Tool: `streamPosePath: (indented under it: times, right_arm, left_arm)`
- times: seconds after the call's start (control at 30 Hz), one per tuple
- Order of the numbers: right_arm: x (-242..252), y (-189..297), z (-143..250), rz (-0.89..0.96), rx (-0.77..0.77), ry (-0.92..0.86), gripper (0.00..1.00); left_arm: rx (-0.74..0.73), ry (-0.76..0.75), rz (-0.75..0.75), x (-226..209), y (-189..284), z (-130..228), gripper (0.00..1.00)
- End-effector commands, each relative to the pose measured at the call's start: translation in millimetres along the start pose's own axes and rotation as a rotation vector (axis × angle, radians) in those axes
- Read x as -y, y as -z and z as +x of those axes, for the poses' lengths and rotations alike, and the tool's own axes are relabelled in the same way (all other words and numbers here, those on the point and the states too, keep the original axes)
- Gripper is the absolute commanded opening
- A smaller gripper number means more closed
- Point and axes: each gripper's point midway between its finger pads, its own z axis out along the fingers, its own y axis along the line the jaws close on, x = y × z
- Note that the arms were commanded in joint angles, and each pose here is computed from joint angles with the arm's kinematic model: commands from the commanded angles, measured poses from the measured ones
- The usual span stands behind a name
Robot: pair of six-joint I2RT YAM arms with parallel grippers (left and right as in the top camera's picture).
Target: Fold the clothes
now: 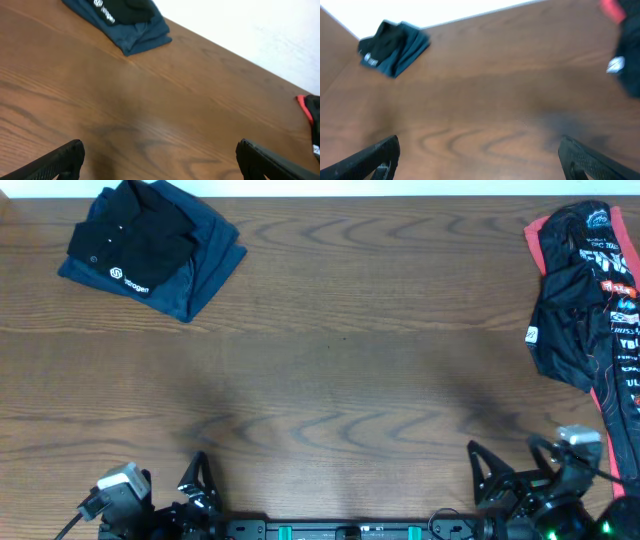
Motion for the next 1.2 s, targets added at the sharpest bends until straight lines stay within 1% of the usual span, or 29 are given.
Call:
streamPosePath:
  times: [0.0, 0.17, 0.27, 0.5, 0.8, 1.17]
  right_arm:
    - [18.7, 1.0, -11.3, 0.112, 0.056, 0.008, 0.99]
    - [21.2, 1.8, -20.3, 0.130, 0.093, 0.016, 0.99]
    - [21.1, 1.8, -20.4, 0.130, 0.093, 0.016, 0.99]
    - [28.3, 3.2, -23.1, 0.173, 0.108, 0.016, 0.99]
    - [29.3, 2.9, -19.1, 0.176, 0.092, 0.012, 0.99]
    - [39.7, 4.2, 17.1, 0.223, -0.053, -0.017, 0.99]
  left_arm:
    - [-0.017, 0.040, 0.004, -0.3, -5.7, 3.9, 0.98]
    - [-0.018, 0.202, 0.003, -0.4, -5.9, 4.0, 0.98]
    - [-0.018, 0.251, 0.002, -0.4, -5.9, 4.0, 0.98]
    - [-0.019, 0.250, 0.002, -0.5, -5.9, 4.3, 0.98]
    - [-0.019, 0.250, 0.002, -0.5, -5.9, 4.3, 0.98]
    - [-0.019, 0.250, 0.002, -0.5, -5.9, 4.3, 0.98]
